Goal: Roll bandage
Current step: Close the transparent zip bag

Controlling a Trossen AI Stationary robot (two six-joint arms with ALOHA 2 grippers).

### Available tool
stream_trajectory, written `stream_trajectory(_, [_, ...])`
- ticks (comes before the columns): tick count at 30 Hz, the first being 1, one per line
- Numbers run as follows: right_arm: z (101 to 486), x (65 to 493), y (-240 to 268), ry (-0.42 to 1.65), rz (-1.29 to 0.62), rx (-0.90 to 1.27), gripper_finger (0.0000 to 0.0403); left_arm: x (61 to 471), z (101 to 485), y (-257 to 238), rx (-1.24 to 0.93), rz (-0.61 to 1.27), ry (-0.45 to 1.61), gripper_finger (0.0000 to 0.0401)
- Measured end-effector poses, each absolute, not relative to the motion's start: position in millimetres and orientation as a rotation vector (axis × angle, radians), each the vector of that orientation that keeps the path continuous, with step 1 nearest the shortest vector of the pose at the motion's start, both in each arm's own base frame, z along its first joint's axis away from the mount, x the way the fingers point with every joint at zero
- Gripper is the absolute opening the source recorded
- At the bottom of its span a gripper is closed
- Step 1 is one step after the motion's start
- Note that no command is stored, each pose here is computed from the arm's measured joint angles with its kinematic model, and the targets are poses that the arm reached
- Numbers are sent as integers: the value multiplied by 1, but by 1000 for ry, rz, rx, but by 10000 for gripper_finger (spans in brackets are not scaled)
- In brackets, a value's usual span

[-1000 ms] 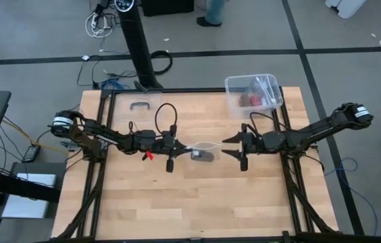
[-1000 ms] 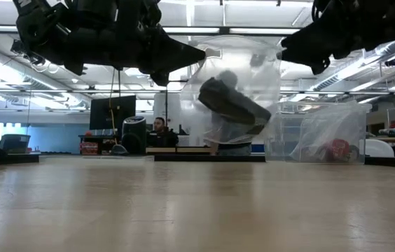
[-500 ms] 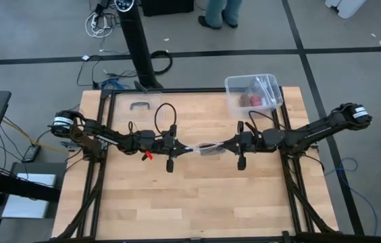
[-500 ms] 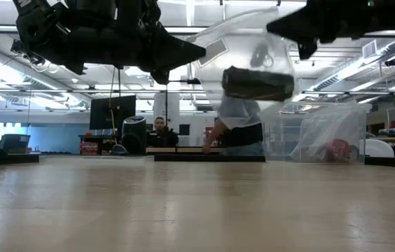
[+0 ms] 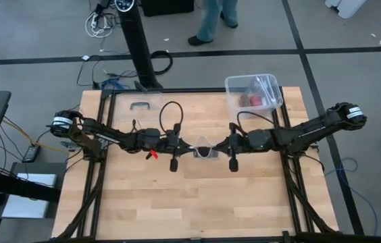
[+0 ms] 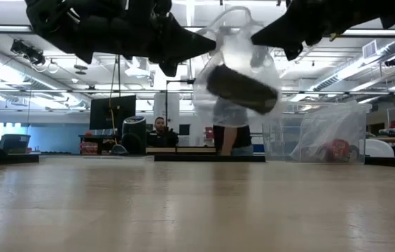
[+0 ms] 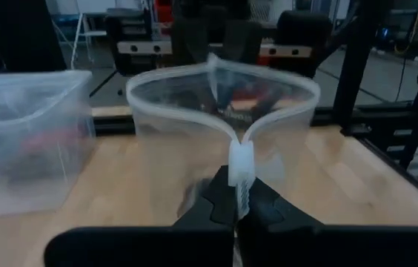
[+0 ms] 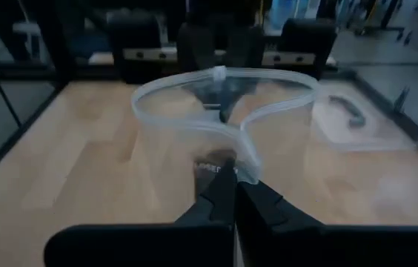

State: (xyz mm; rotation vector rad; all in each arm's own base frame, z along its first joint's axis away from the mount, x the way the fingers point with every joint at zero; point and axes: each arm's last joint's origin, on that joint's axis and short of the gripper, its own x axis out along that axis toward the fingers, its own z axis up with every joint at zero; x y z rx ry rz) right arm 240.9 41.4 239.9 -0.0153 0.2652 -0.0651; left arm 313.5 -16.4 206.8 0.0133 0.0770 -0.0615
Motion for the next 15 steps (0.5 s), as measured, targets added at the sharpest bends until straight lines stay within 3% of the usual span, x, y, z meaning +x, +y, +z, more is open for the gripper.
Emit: stream_trajectory(15, [243, 221, 39, 393, -116, 19, 0, 311, 194, -23, 36, 23, 215, 3])
